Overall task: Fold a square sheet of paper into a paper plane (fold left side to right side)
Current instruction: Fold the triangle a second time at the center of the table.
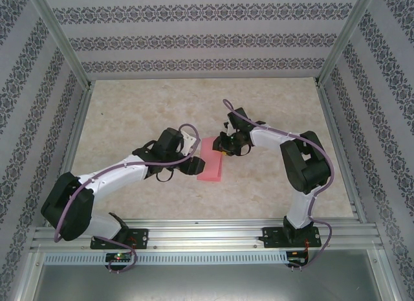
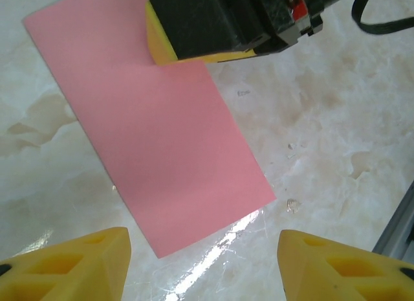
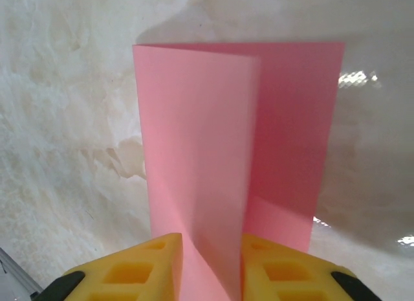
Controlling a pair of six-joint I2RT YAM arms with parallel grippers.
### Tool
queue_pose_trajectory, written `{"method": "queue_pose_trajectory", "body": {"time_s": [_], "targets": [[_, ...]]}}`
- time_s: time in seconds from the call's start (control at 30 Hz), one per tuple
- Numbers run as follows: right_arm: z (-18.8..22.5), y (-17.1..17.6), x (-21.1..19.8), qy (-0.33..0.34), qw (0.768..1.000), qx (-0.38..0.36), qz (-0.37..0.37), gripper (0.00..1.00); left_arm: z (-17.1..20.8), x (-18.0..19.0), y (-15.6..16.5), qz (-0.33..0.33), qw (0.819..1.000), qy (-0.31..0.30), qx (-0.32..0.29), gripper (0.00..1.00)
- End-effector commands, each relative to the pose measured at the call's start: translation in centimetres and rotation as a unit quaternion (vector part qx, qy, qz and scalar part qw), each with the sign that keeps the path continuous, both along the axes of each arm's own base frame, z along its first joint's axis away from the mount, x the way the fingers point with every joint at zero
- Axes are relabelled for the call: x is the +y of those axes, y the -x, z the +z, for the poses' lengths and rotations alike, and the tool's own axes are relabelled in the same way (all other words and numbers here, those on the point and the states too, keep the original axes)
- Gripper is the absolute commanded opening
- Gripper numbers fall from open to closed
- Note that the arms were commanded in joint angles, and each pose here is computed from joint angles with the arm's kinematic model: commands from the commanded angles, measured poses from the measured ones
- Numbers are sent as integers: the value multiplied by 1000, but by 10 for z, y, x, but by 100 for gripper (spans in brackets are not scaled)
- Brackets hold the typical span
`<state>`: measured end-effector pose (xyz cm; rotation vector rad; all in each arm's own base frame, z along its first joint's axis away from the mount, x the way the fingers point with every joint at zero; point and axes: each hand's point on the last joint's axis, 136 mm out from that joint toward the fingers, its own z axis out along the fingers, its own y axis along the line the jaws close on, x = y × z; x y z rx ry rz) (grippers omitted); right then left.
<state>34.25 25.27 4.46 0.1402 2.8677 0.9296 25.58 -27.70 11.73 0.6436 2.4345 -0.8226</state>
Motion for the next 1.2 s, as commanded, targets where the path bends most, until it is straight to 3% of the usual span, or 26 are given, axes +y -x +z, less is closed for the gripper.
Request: {"method": "queue_pose_trajectory", "body": {"time_s": [0.0, 0.63, 1.17], "targets": [[22, -7, 1, -14, 1000, -10, -3, 27, -1, -4, 6, -20, 999, -21, -22, 63], [23, -7, 5, -18, 1000, 8, -2, 17, -33, -62, 28, -105, 990, -95, -18, 65], [22, -6, 5, -18, 1000, 14, 1, 12, -63, -75, 22, -104, 964, -238, -49, 68]]}}
